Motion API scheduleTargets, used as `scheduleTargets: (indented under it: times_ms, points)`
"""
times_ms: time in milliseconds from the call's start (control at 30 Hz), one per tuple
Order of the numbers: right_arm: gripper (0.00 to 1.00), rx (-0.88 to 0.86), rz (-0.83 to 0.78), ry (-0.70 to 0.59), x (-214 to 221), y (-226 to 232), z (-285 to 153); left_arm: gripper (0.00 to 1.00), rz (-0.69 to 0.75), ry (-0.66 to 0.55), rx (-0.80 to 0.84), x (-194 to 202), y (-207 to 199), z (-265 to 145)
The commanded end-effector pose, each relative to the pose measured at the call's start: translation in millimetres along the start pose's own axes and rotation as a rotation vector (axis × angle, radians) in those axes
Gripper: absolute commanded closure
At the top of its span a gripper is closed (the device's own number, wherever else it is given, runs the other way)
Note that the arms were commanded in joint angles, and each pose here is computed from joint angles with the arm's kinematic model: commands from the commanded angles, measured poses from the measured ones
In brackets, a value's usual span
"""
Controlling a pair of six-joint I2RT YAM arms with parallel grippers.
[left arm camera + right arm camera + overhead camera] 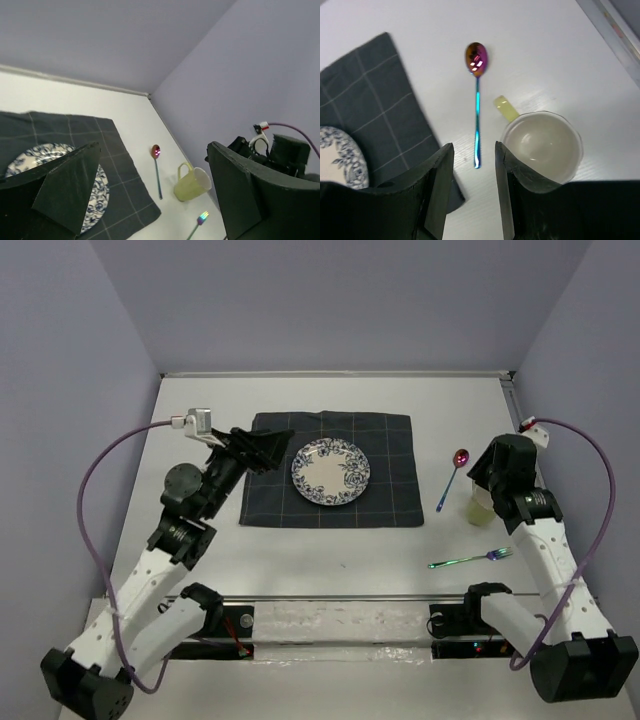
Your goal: Set the dinner table for one person
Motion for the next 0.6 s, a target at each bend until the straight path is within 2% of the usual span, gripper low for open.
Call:
scheduleTargets:
  times_ms: [0,133,200,333,567]
  points:
    - [0.55,0.113,-0.023,0.019,-2.3,-20.1,13.3,0.01,0.238,0.073,-0.023,-8.3,-3.3,-39.3]
    - [0.55,0.144,-0.03,0.079,11.0,-26.1,26.5,0.01,0.402,0.072,-0.117,-3.8,21.8,-54.7]
    - [0.55,0.145,-0.033,0.098,14.7,-25.1,31.1,0.01,0.415,0.072,-0.158,0.0,31.6,-56.6]
    - [0.56,0.16,-0.041,0.165,30.0,-24.5,45.9,0.01,0.455,0.061,-0.113,-3.9,19.4,-60.6]
    - [0.58,0.218,-0.05,0.206,49.9,-37.9,54.7,0.01,0.464,0.049,-0.106,-5.8,15.1,-67.7]
Point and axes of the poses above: each gripper's point midway between its finger pads, its own z axis out along the fingers, its own y axis along the line the jaws close on, x = y × z, the point moved 2 cm from there along -z, back along the fingers, and after that the axes turned 5 degrees about z, right-handed, at the moved point
